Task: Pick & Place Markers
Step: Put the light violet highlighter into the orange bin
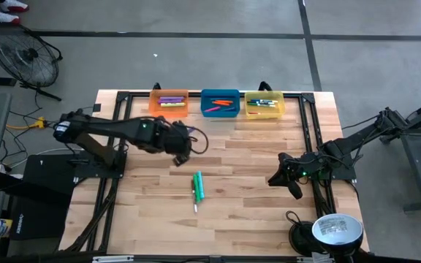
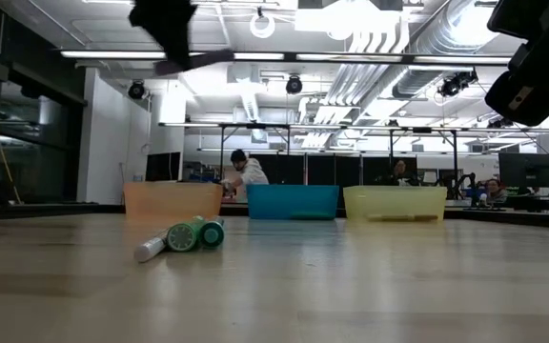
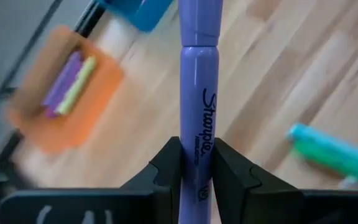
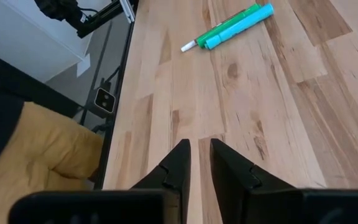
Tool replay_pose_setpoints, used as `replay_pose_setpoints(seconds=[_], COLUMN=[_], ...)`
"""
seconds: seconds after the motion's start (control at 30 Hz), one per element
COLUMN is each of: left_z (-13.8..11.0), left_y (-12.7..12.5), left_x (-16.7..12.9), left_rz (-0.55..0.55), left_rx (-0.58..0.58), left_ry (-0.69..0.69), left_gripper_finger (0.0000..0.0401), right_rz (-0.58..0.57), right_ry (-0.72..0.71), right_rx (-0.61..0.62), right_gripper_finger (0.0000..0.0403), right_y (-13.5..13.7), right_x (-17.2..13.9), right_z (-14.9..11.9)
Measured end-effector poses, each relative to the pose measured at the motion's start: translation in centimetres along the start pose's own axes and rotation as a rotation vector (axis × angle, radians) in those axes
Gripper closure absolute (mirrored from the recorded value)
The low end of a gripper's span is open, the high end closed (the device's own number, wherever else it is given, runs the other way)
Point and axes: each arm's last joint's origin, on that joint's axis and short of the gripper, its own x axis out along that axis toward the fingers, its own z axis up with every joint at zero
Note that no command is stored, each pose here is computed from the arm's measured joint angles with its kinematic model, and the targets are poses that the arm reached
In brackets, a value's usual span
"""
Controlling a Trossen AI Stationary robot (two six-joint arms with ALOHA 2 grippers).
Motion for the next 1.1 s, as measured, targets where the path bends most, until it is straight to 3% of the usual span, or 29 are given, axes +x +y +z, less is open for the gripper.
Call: replay_pose_setpoints(seconds=[0.17, 0.43, 0.73, 1.1], left_z=[0.0, 0.5, 0.2, 1.5], left_y=[2.7, 5.4, 7.5, 12.5], left_x=[0.9, 4.3, 8.2, 11.4], left_rz=[0.059, 0.054, 0.009, 0.045], left_rx=[0.144, 0.314, 0.327, 0.427], left_ry=[0.071, 0.175, 0.213, 0.252], left_gripper_finger=[0.0343, 0.0343, 0.0343, 0.0343], right_rz=[0.0, 0.0, -0.001, -0.001], right_ry=[0.0, 0.0, 0.0, 0.0], right_rx=[0.0, 0.0, 0.0, 0.0], right_gripper_finger=[0.0356, 0.035, 0.0356, 0.035], right_y=[0.0, 0.0, 0.0, 0.0], right_x=[0.0, 0.0, 0.0, 0.0], right_z=[0.0, 0.0, 0.0, 0.0])
